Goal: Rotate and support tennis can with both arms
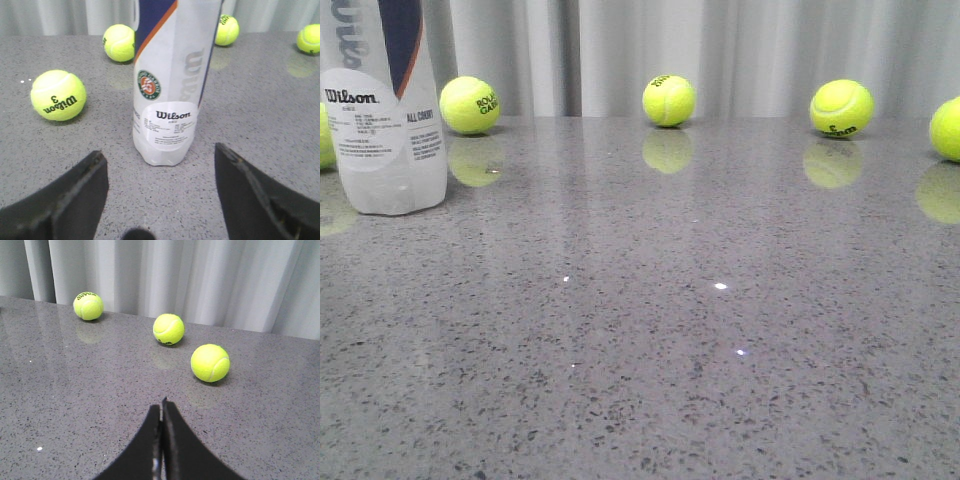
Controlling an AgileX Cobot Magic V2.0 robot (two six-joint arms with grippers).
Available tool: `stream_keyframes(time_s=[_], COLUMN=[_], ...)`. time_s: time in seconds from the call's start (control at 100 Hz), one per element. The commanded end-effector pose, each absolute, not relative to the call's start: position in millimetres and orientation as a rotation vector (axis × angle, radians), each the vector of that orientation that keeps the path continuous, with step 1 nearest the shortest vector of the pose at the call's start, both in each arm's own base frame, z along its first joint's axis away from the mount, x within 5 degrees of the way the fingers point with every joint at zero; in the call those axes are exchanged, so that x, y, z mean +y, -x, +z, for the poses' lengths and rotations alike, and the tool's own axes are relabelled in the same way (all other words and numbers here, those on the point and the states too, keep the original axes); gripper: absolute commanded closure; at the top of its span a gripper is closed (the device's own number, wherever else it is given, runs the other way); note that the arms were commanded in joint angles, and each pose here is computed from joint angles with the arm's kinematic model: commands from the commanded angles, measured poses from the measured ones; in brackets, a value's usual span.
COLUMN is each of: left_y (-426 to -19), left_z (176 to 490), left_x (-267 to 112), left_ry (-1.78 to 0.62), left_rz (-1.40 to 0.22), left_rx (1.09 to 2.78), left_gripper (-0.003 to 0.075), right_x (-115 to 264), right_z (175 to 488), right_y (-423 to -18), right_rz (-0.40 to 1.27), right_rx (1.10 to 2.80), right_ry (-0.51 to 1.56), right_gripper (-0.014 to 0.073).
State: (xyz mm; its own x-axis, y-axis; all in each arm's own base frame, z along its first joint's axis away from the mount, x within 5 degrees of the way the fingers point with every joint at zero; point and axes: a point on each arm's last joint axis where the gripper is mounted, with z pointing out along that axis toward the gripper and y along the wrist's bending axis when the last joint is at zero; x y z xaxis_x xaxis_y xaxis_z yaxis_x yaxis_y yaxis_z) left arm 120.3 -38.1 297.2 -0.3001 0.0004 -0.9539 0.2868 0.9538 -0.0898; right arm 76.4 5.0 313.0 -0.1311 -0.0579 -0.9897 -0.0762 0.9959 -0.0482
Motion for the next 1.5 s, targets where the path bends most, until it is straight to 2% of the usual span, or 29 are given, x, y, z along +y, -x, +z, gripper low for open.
stream_keyframes(time_s=[0.0,0.2,0.25,0.32,0.51,1.49], left_y=[-123.0,-123.4,-123.4,-123.4,-123.5,-123.2], left_z=[307.4,304.8,304.9,305.3,305.7,305.8], left_x=[-37.4,-37.1,-37.1,-37.0,-36.9,-36.7], left_ry=[-0.141,-0.124,-0.123,-0.122,-0.121,-0.127], left_rz=[-0.324,-0.333,-0.333,-0.332,-0.332,-0.326], left_rx=[1.711,1.699,1.698,1.694,1.689,1.682], left_gripper=[0.0281,0.0285,0.0309,0.039,0.0743,0.0741], right_x=[4.9,4.9,4.9,4.9,4.9,4.9], right_z=[328.9,328.9,328.9,328.9,328.9,328.9], right_y=[-76.3,-76.3,-76.3,-76.3,-76.3,-76.3], right_rz=[0.007,0.007,0.007,0.007,0.007,0.007], right_rx=[1.595,1.595,1.595,1.595,1.595,1.595], right_ry=[0.101,0.101,0.101,0.101,0.101,0.101], right_gripper=[0.0661,0.0661,0.0661,0.0661,0.0661,0.0661])
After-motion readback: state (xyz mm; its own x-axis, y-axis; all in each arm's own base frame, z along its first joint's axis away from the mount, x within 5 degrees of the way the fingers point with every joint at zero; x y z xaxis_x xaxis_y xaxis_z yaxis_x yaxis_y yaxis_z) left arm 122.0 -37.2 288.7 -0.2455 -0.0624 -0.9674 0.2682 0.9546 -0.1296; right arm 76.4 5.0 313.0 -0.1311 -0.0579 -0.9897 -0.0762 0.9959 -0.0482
